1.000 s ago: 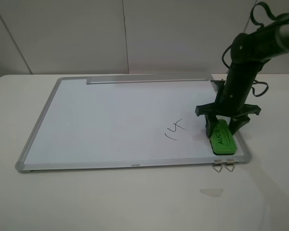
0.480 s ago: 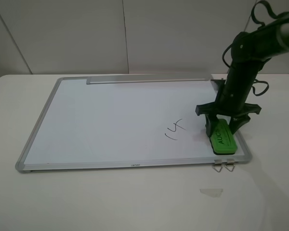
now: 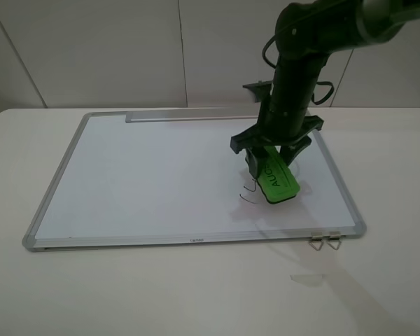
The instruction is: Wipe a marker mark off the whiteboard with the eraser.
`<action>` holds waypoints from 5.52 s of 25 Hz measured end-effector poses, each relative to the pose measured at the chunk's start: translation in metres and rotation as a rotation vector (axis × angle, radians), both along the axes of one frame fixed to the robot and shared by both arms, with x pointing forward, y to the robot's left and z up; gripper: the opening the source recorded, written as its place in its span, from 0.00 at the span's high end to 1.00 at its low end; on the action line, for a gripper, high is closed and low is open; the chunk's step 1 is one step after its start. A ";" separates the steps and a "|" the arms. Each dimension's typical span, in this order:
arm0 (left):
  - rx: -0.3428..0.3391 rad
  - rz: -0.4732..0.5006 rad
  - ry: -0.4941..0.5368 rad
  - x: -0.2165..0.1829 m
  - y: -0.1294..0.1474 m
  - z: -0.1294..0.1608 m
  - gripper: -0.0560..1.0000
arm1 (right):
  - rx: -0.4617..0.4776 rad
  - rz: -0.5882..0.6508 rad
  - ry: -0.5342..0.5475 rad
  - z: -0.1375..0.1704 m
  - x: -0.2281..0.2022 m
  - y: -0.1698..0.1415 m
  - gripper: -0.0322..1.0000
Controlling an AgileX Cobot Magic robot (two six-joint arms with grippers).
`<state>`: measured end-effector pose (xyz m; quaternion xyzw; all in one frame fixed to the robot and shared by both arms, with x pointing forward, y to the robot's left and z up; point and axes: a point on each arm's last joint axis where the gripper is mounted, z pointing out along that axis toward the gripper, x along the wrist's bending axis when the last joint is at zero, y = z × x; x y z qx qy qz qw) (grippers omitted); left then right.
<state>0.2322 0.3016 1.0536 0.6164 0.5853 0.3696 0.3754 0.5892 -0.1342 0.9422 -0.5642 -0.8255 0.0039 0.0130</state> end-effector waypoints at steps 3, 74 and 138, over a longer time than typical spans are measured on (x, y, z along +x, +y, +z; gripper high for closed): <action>0.000 0.000 0.000 0.000 0.000 0.000 0.30 | -0.016 0.086 -0.026 -0.006 -0.007 0.023 0.39; 0.000 0.000 0.000 0.000 0.000 0.000 0.30 | 0.020 0.146 -0.045 -0.047 -0.009 0.056 0.40; 0.000 0.000 0.000 0.000 0.000 0.000 0.30 | -0.086 -0.358 -0.011 0.073 -0.087 -0.136 0.18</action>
